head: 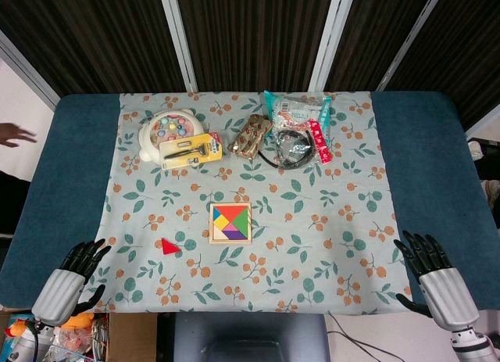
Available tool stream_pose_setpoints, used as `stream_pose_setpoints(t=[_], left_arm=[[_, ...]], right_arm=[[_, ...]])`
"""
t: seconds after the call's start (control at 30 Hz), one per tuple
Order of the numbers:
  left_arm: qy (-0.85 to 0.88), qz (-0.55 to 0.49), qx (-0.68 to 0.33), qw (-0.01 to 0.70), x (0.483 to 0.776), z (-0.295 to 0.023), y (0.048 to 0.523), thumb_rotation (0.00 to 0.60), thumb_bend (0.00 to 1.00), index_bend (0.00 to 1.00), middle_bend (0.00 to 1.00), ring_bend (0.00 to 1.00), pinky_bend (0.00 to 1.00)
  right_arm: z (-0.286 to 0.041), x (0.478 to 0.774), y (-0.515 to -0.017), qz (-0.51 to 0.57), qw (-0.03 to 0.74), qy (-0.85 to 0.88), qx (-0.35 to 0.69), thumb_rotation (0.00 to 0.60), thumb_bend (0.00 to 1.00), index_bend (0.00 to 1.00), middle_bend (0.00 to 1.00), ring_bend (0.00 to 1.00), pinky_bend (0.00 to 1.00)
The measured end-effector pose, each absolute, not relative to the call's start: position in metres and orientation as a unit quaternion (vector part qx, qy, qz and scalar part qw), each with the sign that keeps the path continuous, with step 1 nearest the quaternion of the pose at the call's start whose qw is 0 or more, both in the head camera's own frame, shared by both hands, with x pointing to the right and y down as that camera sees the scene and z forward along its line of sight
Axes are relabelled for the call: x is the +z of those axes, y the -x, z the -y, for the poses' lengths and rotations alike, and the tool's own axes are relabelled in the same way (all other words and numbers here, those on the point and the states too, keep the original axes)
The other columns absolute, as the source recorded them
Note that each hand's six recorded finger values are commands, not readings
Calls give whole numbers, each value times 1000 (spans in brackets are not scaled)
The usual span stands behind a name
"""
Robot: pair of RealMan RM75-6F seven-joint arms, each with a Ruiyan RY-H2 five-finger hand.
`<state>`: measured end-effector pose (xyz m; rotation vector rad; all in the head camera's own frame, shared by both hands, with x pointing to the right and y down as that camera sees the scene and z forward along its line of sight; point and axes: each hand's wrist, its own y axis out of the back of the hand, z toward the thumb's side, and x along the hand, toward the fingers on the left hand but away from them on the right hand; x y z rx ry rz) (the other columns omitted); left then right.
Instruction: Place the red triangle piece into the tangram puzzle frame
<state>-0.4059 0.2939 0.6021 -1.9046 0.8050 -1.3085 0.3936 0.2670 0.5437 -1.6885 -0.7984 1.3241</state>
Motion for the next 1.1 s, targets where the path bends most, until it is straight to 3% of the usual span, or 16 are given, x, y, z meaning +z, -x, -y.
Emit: stream_pose_setpoints(t=[0.2,0.27,0.33,0.4,0.43,0.5,0.53,0.8,1.1], left_arm=[[736,-302,-500,342,608,-294,400,600,416,0,0,0,94],[737,-306,-494,345,612,-293,394,600,414,2,42,37,173],[739,-314,-484,349,616,-291,385,600,410,36,218,244,450],[739,-321,-474,355,622,-287,374,600,409,80,493,555,715],[737,-325,-469,362,627,-283,366,600,409,102,681,747,845],[736,-322,-469,368,635,-279,356,600,409,156,936,969,982],[736,-317,-473,366,641,-276,352,600,409,195,989,999,1000],[754,-308,-502,291,672,-258,318,600,406,326,1000,1000,1000],[737,-298,-541,277,697,-243,288,600,399,338,1000,1000,1000]], right_arm=[[-267,543,-394,317,412,674,525,600,150,0,0,0,0],[-267,542,-395,320,412,673,524,600,150,0,0,0,0],[-267,543,-394,319,412,673,525,600,150,0,0,0,0],[-266,544,-394,318,411,673,526,600,150,0,0,0,0],[-266,544,-393,317,411,674,526,600,150,0,0,0,0],[-265,545,-393,317,411,674,526,600,149,0,0,0,0],[-265,546,-392,317,410,674,526,600,149,0,0,0,0],[-264,548,-391,313,409,676,528,600,149,0,0,0,0],[-264,546,-390,316,408,678,523,600,150,0,0,0,0]])
